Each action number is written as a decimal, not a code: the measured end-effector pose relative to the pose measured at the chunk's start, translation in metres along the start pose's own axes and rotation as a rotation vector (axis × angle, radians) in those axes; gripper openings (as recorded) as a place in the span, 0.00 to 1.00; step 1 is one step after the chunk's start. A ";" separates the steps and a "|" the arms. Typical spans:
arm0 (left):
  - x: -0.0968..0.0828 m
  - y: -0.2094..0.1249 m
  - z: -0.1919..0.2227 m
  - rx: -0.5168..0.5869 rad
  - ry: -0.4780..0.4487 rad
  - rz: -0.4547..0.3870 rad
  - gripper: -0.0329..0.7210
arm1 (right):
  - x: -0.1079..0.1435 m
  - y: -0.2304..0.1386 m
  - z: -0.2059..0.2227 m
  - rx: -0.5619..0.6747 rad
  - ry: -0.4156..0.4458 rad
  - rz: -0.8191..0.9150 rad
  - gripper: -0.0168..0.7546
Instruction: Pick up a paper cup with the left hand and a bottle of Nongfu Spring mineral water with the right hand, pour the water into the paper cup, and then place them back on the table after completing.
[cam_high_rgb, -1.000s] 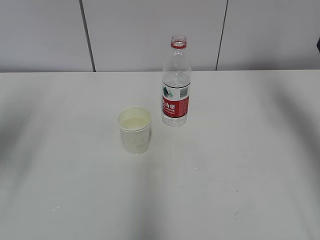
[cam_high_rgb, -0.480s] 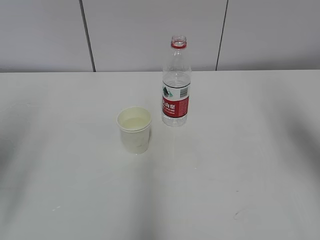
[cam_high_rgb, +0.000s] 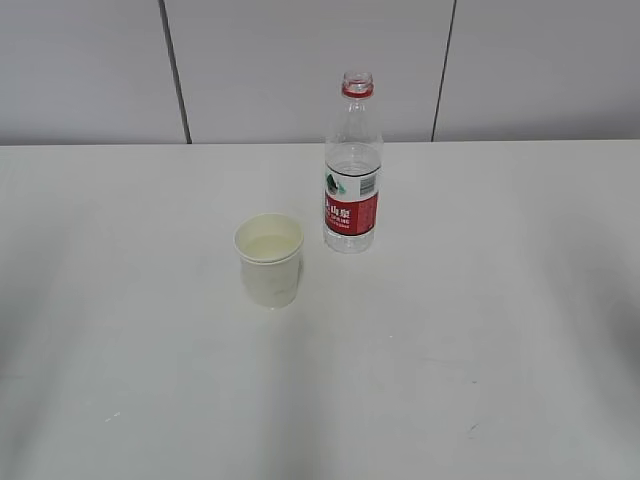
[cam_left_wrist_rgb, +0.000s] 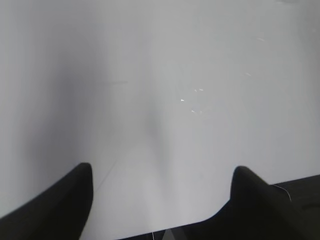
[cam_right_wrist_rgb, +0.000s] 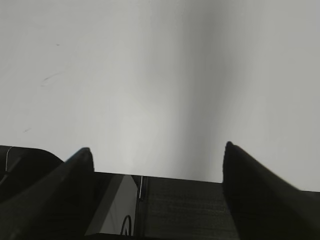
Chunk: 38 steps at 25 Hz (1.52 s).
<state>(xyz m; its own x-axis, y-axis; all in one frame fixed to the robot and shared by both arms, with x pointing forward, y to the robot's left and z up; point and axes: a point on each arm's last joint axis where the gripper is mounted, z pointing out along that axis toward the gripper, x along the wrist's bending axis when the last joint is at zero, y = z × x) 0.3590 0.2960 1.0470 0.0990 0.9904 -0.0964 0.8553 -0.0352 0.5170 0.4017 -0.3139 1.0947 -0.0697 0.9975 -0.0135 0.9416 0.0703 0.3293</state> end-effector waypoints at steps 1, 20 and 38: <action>-0.001 -0.003 -0.002 -0.005 0.000 0.003 0.72 | 0.001 -0.006 -0.003 -0.014 -0.003 -0.003 0.79; -0.016 -0.035 -0.040 -0.120 -0.036 0.033 0.71 | 0.028 -0.113 -0.023 -0.300 0.005 -0.035 0.79; -0.025 -0.102 -0.083 -0.416 0.082 0.113 0.69 | 0.031 -0.155 -0.018 -0.443 -0.036 -0.040 0.79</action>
<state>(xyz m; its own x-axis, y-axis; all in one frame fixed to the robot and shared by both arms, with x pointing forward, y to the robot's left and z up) 0.2268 0.2862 1.0675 0.1248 0.9914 0.0400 0.5619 -0.1038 0.8207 0.2479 -0.2936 1.0605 -0.0845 0.9943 -0.0653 0.7061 0.1060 0.7002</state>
